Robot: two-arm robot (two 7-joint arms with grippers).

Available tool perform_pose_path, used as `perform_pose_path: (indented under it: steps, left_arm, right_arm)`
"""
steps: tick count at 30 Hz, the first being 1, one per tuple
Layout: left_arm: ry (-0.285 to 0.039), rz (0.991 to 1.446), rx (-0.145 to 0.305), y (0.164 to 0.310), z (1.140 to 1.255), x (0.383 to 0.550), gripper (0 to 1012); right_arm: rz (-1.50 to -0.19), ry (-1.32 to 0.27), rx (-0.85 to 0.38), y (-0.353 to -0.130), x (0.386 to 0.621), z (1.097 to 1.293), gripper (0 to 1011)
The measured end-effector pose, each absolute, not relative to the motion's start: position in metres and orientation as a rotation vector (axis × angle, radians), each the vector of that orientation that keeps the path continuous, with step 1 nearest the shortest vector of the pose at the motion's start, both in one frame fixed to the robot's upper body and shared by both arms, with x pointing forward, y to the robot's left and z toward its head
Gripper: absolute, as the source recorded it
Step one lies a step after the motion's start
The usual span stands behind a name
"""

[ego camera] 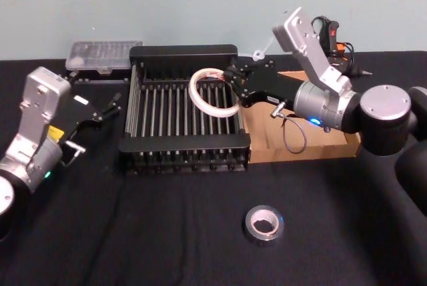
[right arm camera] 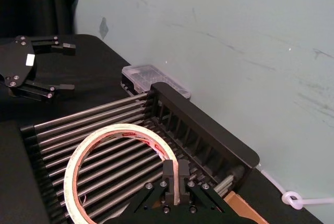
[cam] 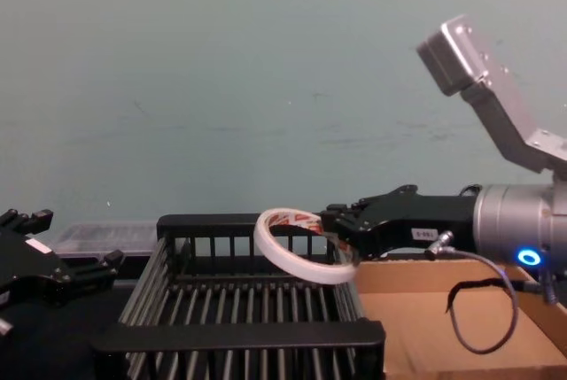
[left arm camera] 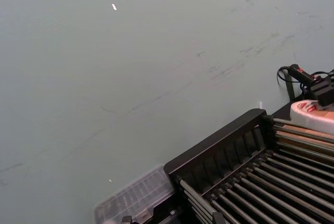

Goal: Pick up the white tape and place it into the black box , Pick up the silver tape and place it into the brown box.

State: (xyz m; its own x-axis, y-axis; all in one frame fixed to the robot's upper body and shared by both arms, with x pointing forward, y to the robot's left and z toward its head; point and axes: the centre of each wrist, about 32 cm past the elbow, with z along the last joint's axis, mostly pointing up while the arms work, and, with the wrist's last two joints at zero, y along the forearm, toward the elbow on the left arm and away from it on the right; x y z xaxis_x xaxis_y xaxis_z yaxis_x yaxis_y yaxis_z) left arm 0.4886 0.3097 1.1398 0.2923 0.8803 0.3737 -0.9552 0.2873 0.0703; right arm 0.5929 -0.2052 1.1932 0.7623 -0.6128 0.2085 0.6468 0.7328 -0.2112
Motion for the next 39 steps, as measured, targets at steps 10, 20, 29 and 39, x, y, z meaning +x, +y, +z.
perform_pose_path:
  steps: [10,20,29,39]
  left_arm:
    - [-0.285,1.248,0.305,0.3097,1.1398,0.4886,1001]
    - [-0.285,1.248,0.305,0.3097,1.1398,0.4886,1001]
    - [-0.285,1.248,0.305,0.3097,1.1398,0.4886,1001]
    - [-0.285,1.248,0.305,0.3097,1.1398,0.4886,1001]
  right_arm:
    - [-0.699,-0.13,-0.283,-0.2026,0.595,1.1929,58]
    - [-0.699,-0.13,-0.283,-0.203,0.5945,1.1929,88]
    - [-0.7,-0.13,-0.281,-0.2034,0.5943,1.1931,343]
    - [-0.7,-0.129,-0.281,-0.2036,0.5941,1.193,663]
